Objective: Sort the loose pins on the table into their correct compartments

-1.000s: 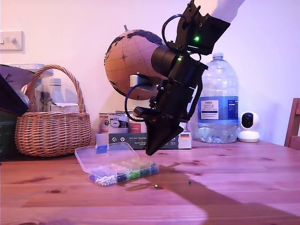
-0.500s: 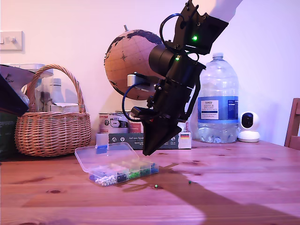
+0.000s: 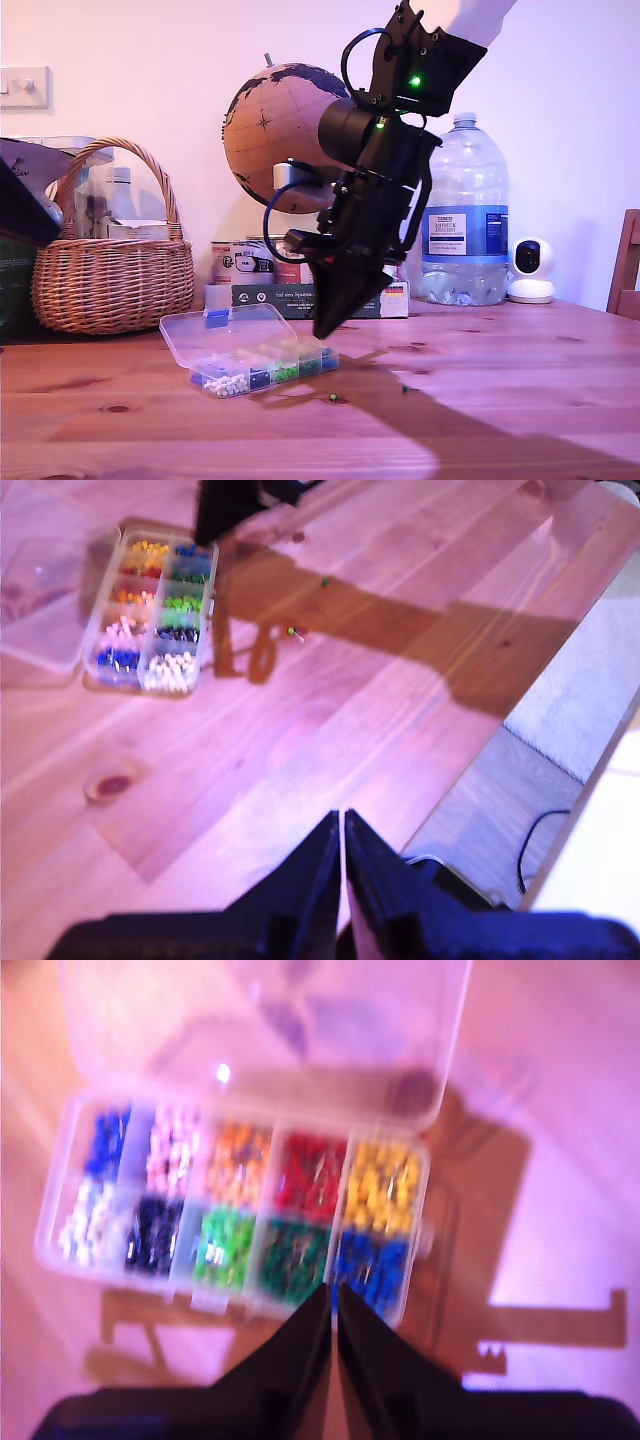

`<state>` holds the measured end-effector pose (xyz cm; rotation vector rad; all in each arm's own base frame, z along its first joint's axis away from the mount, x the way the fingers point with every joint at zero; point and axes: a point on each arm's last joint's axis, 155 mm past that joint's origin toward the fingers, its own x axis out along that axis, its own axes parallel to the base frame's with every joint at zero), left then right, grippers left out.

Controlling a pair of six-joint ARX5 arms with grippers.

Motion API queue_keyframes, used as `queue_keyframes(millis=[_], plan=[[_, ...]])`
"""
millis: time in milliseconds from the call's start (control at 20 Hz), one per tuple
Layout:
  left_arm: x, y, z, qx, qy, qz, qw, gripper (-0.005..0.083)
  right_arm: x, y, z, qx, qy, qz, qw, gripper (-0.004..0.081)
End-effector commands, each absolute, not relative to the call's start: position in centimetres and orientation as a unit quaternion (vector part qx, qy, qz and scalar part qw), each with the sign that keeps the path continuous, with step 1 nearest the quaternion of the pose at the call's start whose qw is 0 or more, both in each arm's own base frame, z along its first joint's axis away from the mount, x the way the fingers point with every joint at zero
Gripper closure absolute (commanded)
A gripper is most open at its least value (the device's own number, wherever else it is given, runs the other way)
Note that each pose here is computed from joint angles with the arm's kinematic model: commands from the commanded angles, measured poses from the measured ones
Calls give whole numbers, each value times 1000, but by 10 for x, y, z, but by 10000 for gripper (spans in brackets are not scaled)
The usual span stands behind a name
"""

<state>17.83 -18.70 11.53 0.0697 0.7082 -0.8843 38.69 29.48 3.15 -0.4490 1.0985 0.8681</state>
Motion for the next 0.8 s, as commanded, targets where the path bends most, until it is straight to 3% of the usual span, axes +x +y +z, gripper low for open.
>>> queue_keyframes(millis=[0,450,750], plan=[[178,-187,113,33,335,-420,843,797,395,291,28,-209,506,394,738,783],[177,-187,111,34,338,-420,842,797,374,233,53,-208,599,375,676,783],[177,-187,112,34,338,-420,842,797,379,198,51,-195,621,359,669,783]])
